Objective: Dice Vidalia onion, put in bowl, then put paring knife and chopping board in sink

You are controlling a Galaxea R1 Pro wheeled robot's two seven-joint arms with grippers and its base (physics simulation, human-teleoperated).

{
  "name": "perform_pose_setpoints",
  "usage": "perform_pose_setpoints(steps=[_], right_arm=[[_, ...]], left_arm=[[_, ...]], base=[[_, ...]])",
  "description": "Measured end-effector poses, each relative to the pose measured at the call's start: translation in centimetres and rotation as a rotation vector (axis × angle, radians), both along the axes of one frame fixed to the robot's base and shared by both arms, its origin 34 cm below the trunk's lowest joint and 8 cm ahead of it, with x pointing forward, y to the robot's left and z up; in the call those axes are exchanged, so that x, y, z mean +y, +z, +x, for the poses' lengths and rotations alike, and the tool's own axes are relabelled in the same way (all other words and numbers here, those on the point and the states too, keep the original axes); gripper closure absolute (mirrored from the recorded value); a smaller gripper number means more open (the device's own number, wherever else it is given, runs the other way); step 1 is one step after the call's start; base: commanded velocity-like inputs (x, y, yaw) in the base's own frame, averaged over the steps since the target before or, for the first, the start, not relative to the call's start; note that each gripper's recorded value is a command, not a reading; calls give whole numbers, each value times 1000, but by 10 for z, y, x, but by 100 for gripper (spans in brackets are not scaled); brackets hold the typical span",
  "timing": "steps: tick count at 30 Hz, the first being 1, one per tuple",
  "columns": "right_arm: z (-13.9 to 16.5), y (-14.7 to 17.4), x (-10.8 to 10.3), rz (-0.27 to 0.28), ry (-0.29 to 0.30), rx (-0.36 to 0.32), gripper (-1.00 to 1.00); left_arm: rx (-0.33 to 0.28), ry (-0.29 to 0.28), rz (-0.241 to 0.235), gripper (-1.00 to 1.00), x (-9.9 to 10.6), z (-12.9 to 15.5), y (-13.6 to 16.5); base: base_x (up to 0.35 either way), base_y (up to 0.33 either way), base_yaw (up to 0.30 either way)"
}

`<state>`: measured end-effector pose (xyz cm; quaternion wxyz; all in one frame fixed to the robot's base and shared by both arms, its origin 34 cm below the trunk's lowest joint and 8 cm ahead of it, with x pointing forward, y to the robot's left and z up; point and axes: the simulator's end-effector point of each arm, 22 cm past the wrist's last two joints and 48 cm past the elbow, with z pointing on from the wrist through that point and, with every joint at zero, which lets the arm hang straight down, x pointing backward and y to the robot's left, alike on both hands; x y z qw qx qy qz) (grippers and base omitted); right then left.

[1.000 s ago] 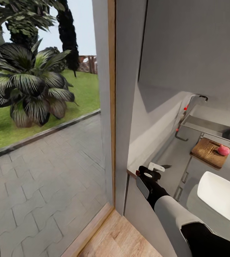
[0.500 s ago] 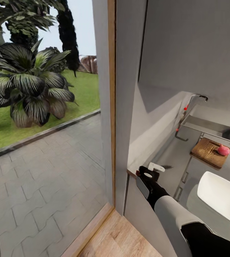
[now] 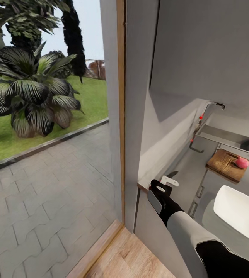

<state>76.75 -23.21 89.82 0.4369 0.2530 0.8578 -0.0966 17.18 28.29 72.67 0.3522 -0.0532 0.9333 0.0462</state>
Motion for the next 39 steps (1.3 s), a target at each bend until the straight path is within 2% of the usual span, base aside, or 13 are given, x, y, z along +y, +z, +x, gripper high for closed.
perform_pose_setpoints(steps=[27,39], right_arm=[[-10,0,-1,-16,5,22,100],[-11,7,-1,2,-8,14,100]], left_arm=[[-22,2,-1,-100,0,5,1],[-39,2,-1,-100,0,10,2]], base=[[0,0,0],[-50,0,0]])
